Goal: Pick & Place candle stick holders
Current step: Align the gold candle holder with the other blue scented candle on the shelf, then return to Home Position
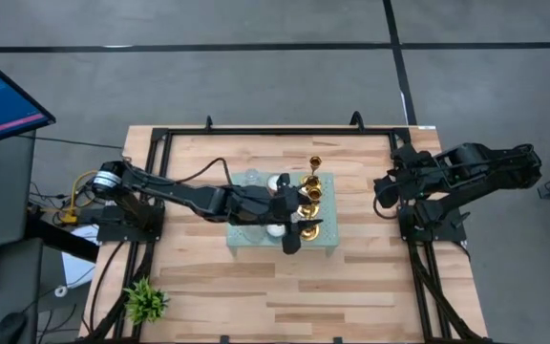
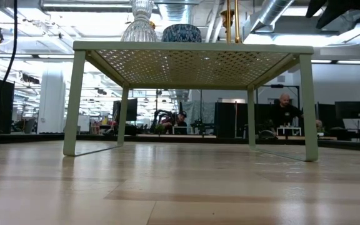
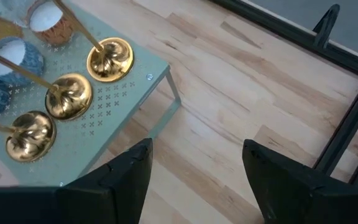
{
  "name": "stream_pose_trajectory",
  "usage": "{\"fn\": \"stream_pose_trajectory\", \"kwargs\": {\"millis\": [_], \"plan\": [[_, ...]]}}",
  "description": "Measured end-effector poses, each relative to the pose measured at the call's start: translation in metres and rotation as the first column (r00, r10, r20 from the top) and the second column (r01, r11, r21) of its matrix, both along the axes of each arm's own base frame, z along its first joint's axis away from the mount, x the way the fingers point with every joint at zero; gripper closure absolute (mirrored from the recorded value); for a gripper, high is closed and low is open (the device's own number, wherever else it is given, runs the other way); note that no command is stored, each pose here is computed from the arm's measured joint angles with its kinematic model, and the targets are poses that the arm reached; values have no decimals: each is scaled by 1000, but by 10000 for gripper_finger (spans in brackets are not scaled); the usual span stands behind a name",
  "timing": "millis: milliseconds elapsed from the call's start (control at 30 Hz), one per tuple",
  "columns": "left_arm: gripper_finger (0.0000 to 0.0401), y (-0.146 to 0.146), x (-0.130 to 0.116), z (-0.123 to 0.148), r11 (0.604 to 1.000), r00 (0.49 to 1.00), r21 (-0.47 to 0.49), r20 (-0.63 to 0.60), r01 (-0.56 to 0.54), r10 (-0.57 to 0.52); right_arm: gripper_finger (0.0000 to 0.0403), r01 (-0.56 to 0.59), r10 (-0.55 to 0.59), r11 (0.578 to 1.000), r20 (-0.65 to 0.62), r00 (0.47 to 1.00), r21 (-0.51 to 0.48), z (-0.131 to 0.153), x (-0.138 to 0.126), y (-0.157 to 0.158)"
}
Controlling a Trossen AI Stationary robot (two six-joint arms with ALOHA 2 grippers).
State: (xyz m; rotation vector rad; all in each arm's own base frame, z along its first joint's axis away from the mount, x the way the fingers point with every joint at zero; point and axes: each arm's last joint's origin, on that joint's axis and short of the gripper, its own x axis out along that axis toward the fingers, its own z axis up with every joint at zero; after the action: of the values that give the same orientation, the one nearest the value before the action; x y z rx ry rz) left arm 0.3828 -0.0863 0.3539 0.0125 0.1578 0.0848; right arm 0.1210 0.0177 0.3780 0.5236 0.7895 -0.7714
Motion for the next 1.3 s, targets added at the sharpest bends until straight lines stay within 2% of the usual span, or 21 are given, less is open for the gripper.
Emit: {"fn": "stream_pose_trajectory", "kwargs": {"millis": [200, 367, 500, 600, 667, 733, 833, 1000, 1067, 1133, 1200, 1300], "plan": [[153, 7, -22, 17, 999, 998, 14, -37, -43, 44, 163, -21, 21, 1000, 1, 1000, -3, 0, 0, 3], [148, 15, -51, 37, 996, 993, 34, -75, -84, 86, 163, -43, 43, 999, 7, 999, -12, 0, -1, 6], [154, 23, -88, 58, 995, 990, 31, -103, -90, 93, 163, -54, 60, 994, 65, 996, -92, 4, -1, 7], [165, 33, -122, 84, 992, 992, 18, -22, -123, 123, 163, -82, 110, 982, 162, 981, -173, 14, -6, 6], [178, 42, -147, 102, 991, 990, 29, 46, -132, 131, 163, -127, 182, 964, 232, 956, -235, 23, -8, 4], [196, 50, -172, 117, 989, 985, 37, 108, -141, 136, 163, -184, 280, 933, 300, 912, -311, 36, -11, 3], [234, 63, -209, 134, 987, 972, 48, 189, -151, 139, 163, -268, 457, 854, 396, 796, -446, 60, -22, 1], [325, 78, -261, 151, 981, 941, 76, 303, -181, 150, 163, -227, 650, 712, 502, 571, -664, 95, -59, -11], [366, 81, -274, 154, 981, 936, 97, 327, -166, 126, 166, -175, 690, 672, 521, 503, -720, 102, -81, -18], [391, 83, -284, 153, 982, 941, 123, 323, -143, 97, 172, -141, 708, 657, 542, 452, -741, 104, -103, -25], [394, 85, -290, 152, 983, 946, 132, 314, -126, 79, 182, -105, 700, 667, 573, 427, -737, 100, -124, -33], [397, 86, -293, 148, 984, 958, 142, 279, -106, 63, 196, -74, 690, 679, 601, 403, -730, 84, -140, -38]]}}
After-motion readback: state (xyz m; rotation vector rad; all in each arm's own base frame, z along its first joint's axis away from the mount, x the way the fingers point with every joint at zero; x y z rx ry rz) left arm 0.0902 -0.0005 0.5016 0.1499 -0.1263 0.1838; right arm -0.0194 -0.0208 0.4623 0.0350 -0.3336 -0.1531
